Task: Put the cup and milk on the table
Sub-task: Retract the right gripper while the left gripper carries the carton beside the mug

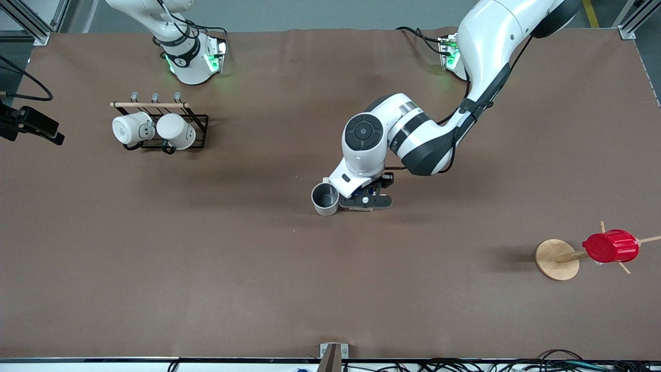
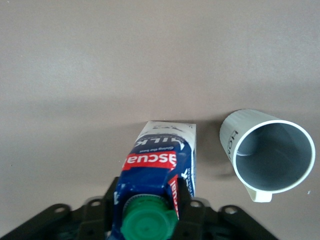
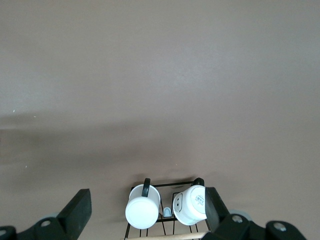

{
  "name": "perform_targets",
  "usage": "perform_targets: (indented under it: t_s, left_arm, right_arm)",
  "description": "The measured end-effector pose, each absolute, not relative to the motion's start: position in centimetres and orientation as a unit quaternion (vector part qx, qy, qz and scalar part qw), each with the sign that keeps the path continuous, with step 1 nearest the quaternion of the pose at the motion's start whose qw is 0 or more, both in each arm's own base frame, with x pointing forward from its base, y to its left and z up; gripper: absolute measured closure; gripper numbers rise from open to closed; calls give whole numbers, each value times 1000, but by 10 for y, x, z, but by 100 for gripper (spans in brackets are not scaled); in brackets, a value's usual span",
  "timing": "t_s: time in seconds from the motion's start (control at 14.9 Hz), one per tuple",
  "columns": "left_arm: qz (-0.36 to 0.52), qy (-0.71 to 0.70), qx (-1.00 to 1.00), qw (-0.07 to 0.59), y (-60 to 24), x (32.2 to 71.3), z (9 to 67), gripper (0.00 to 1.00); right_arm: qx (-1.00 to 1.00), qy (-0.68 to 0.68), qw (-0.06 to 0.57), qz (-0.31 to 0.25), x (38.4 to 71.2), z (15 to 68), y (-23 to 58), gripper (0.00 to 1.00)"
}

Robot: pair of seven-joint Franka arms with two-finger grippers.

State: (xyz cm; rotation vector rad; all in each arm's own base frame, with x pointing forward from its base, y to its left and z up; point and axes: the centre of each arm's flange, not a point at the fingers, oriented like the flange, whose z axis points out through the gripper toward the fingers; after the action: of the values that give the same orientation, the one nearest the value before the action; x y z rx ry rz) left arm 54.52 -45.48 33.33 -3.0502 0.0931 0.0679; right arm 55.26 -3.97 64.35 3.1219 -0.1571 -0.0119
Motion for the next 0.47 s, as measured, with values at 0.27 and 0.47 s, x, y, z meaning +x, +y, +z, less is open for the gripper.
perform_targets:
  t_s: [0.27, 0.47]
  left_arm:
    - [1, 23, -999, 35, -451, 556, 358, 4]
    - [-30, 14, -999, 21, -444, 559, 407, 0]
  right_arm:
    - [998, -59, 8, -5, 552, 643, -50, 0]
    - [998, -63, 8, -5, 551, 643, -59, 0]
